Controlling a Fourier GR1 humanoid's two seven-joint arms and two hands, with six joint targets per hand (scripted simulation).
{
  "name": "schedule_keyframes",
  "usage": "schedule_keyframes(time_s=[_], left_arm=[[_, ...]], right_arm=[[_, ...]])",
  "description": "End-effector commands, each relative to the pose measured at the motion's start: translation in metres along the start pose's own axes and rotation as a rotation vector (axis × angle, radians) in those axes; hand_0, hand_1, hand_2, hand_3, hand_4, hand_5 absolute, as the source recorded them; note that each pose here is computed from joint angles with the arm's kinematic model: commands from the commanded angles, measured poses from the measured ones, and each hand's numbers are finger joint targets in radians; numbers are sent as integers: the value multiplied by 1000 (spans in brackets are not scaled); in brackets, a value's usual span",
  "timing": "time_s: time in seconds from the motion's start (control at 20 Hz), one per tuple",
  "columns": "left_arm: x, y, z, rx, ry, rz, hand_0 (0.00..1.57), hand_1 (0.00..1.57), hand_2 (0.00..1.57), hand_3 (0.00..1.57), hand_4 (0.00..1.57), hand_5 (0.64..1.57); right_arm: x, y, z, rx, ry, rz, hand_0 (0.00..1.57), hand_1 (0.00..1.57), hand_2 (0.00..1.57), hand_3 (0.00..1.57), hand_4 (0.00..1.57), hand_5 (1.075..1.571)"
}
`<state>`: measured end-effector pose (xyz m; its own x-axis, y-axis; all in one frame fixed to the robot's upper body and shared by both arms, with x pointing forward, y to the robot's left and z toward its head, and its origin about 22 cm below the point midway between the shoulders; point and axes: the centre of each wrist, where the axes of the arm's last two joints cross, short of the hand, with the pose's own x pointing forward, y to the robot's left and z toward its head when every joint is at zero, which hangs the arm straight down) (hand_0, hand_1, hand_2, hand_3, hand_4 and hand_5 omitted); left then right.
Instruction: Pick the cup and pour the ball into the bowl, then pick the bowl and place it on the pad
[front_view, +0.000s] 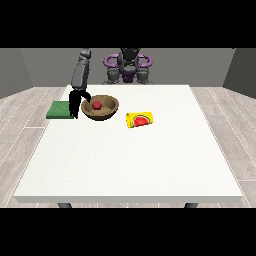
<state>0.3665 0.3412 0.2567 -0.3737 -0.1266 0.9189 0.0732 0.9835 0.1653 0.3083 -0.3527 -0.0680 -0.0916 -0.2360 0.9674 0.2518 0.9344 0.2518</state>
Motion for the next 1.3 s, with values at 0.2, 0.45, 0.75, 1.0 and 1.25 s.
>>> schedule_keyframes(time_s=[0.2,0.45,0.75,1.0,1.25], left_arm=[[9,4,10,-17,-20,-16,0,0,0,0,1019,1536],[31,29,5,-7,-36,-11,0,0,0,0,1022,1537],[37,43,16,11,-102,-19,0,0,0,0,1018,1535],[47,38,14,2,-130,12,0,0,0,0,1056,1528],[42,50,16,0,-103,17,0,0,0,0,1143,1520]], right_arm=[[0,4,-7,-36,-1,-1,0,0,0,0,452,1547],[-3,44,-15,21,-5,-14,0,0,0,0,463,1550],[-15,2,4,-205,100,57,878,878,580,0,608,1514],[-15,-40,28,-266,139,263,1571,1571,1571,1571,912,1478],[2,-53,28,-298,120,374,1571,1571,1571,1365,960,1536]])
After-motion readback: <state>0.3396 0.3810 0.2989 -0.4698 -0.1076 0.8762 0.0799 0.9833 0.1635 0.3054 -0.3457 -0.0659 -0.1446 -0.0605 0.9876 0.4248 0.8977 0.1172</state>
